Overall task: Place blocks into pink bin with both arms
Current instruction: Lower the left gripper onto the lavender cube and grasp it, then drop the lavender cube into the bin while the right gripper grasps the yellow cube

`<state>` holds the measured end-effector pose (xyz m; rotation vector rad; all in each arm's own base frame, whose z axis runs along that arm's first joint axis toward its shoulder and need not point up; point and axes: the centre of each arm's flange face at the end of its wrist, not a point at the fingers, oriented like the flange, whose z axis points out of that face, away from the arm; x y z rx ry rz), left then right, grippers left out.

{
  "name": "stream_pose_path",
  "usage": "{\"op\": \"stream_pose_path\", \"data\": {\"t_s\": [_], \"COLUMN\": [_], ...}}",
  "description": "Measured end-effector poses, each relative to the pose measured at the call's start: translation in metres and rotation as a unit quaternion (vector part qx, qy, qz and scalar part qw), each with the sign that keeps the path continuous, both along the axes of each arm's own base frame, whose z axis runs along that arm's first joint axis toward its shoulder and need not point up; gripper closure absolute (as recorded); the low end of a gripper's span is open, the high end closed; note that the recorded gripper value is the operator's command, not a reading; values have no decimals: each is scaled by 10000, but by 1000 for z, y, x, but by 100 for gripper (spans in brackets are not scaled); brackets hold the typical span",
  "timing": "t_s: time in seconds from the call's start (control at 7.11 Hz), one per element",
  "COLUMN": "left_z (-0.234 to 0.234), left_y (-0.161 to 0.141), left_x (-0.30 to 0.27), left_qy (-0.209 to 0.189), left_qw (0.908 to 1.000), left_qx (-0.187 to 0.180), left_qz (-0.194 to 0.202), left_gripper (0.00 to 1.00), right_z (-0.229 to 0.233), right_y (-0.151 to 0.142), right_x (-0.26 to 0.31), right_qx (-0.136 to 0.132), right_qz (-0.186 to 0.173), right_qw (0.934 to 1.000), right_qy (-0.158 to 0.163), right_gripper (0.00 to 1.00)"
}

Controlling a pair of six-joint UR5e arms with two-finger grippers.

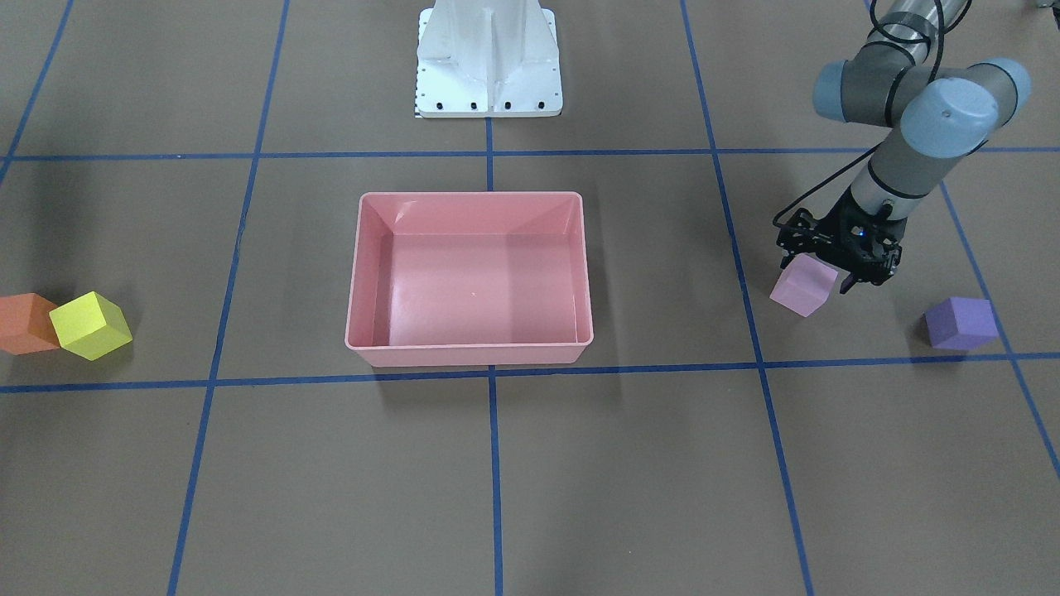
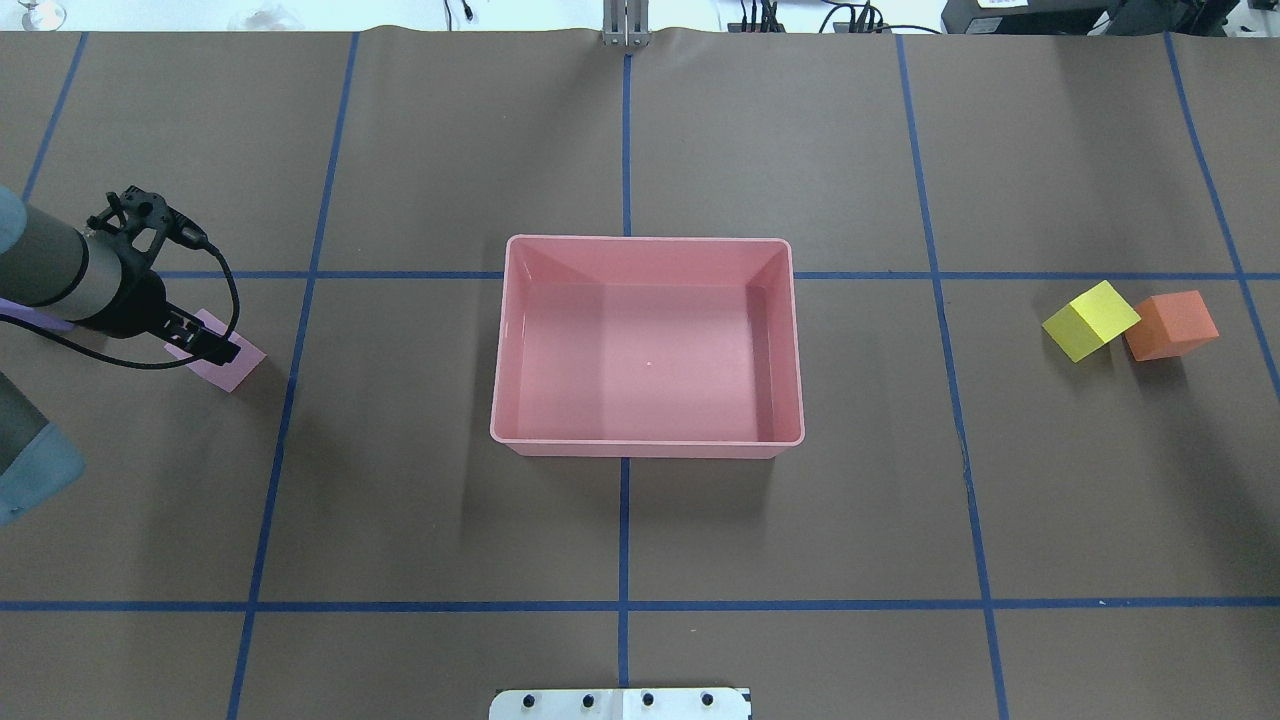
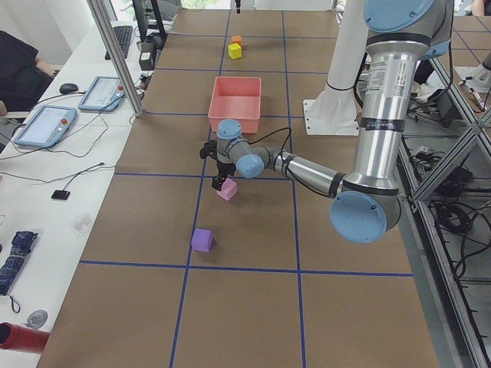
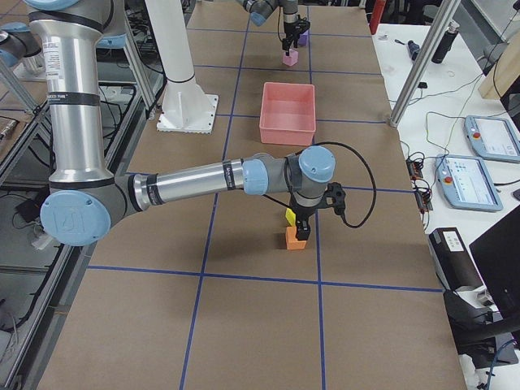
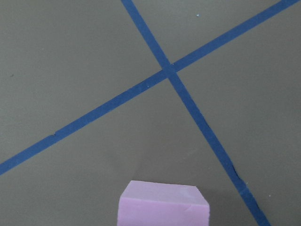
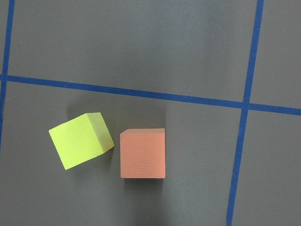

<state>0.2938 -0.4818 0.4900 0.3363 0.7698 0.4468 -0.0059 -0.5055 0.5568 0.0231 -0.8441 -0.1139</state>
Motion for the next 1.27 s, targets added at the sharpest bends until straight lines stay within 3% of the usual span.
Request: {"op": "stream_pose_path", "data": {"t_s": [0.28, 0.42, 0.56, 0.7, 0.98, 1.27], "left_z": [7, 11, 16, 17, 7, -37], "left_y": [-3, -6, -8, -10, -8, -9], "left_x": [4, 7, 10, 15, 14, -15], "left_qy": [-48, -75, -101, -106, -33, 89], "left_qw": [10000, 9999, 9999, 9997, 9996, 9984], "left_qx": [-55, -86, -137, -202, -279, -541], "left_qz": [9, 13, 8, -23, -101, -151], "left_gripper": [4, 42, 89, 100, 100, 100], "right_z": [0, 1, 2, 1, -11, -28], "right_y": [0, 0, 0, 0, -6, -15], "right_x": [0, 0, 0, -1, -2, -4], "right_qx": [-6, -13, -20, -8, 111, 242], "right_qz": [-1, -1, -1, -5, -13, 5], "right_qw": [10000, 10000, 10000, 10000, 9999, 9997], "right_qy": [1, 2, 1, -3, -19, -67], "right_gripper": [0, 0, 0, 0, 0, 0]}}
